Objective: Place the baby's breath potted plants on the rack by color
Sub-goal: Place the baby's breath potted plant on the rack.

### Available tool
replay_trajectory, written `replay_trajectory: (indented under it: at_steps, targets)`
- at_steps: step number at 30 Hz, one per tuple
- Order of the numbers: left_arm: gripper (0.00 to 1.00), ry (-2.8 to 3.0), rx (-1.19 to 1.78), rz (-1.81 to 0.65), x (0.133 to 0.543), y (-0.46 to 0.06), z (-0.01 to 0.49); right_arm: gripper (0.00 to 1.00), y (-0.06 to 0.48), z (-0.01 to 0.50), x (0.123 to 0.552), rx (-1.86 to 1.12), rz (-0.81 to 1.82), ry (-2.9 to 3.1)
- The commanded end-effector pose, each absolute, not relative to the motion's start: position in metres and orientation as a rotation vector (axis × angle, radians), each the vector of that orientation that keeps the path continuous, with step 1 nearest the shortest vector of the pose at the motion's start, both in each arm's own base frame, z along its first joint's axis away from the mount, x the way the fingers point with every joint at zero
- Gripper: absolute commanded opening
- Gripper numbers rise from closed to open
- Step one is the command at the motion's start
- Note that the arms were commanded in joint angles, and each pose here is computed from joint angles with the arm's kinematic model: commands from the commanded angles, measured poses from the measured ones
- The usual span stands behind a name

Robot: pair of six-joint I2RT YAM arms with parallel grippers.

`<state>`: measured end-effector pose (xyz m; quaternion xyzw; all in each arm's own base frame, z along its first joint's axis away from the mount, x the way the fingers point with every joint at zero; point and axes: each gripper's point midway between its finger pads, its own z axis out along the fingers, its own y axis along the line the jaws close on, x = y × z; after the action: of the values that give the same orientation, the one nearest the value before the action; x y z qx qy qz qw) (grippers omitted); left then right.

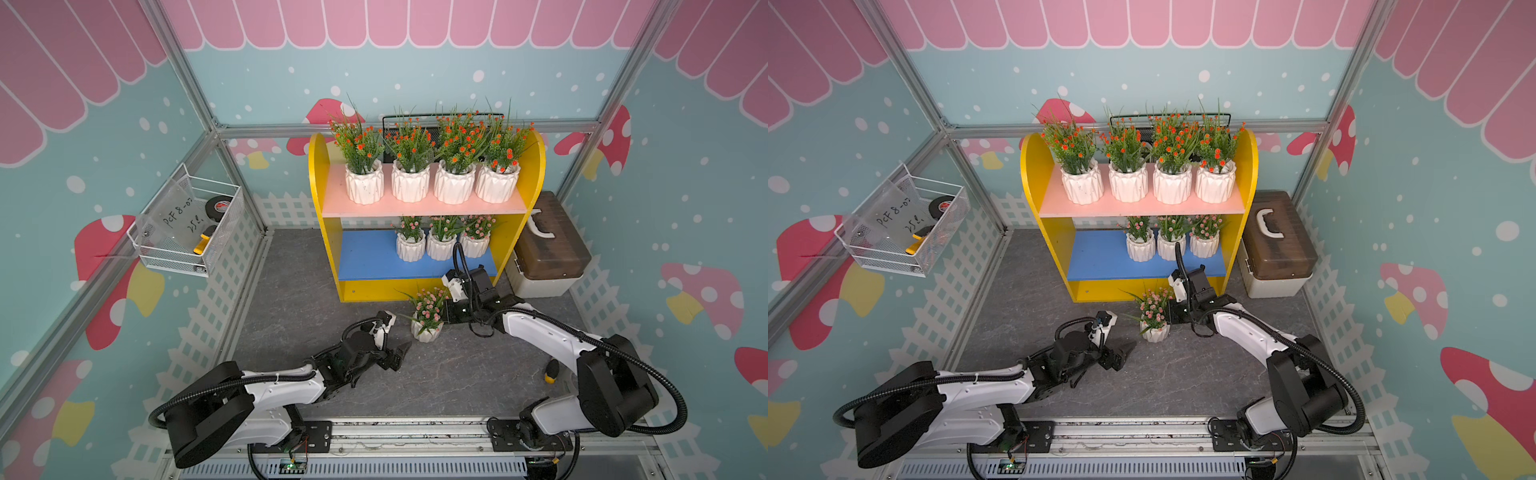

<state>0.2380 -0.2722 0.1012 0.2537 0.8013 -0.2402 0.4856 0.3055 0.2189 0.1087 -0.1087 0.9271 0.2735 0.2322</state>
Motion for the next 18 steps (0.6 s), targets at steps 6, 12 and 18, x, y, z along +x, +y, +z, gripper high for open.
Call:
replay_trajectory:
  at_steps: [6,12,18]
  targets:
    - [0.99,1.820,0.636,-0.608,0.254,-0.310,0.126,0.00,0.238,0.149,0.315,-0.349,0.885,2.412]
    - [0.99,1.757,0.655,-0.626,0.260,-0.330,0.126,0.00,0.239,0.150,0.314,-0.350,0.904,2.407]
    - [0.99,1.716,0.634,-0.622,0.270,-0.344,0.124,0.00,0.239,0.154,0.312,-0.341,0.918,2.395]
